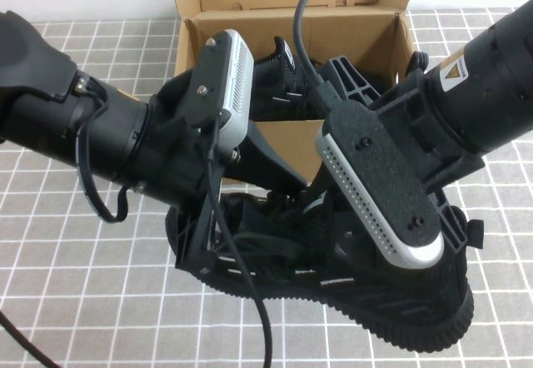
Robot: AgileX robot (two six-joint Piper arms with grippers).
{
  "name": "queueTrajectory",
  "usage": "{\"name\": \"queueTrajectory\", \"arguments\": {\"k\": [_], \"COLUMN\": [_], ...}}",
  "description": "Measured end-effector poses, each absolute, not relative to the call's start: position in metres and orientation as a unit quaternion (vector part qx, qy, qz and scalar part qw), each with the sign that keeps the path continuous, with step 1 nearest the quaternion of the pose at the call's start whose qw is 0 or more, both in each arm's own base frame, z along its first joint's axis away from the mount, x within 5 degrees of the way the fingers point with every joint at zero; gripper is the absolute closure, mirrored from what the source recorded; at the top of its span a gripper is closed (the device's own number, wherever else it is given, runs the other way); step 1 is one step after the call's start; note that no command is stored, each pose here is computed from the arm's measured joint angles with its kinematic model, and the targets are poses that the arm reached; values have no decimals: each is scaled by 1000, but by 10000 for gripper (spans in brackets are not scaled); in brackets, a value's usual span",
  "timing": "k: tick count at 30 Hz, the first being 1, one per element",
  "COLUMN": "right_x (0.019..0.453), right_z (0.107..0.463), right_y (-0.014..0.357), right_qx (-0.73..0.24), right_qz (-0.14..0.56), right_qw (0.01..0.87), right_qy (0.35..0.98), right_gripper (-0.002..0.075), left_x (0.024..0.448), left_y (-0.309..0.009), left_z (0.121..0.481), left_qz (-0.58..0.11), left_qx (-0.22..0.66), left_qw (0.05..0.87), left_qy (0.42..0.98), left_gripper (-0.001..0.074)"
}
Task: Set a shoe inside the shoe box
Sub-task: Hand over the shoe, then adjust the shoe
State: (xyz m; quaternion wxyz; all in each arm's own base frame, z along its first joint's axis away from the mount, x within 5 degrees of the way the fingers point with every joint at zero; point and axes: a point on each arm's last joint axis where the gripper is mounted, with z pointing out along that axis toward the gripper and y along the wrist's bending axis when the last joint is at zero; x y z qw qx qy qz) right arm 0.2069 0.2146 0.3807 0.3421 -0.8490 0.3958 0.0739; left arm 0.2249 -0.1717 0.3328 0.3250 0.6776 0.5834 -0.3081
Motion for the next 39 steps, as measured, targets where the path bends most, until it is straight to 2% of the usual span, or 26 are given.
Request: {"name": "queueTrajectory", "arguments": {"k": [2,6,10,20,28,39], "right_x": [207,207,207,206,207,206], "right_z": [381,381,381,381,379,379], "right_y": [215,215,215,215,214,214], "right_qx": [-849,-849,-848,-849,-851,-852], "right_qz": [74,76,76,77,77,81], "right_qw": [342,343,343,341,336,332], "right_qy": [396,396,397,397,396,396], "right_gripper": [732,732,732,732,732,732], "left_x": [225,227,227,229,240,237], "left_y": [-172,-172,-172,-171,-177,-181], "left_z": [333,332,332,330,313,318], "left_qz": [-307,-310,-310,-295,-316,-347], "left_qx": [675,662,659,667,658,670], "left_qw": [326,324,324,325,301,318], "left_qy": [586,601,603,602,613,574], "left_gripper": [256,139,87,75,74,74]}}
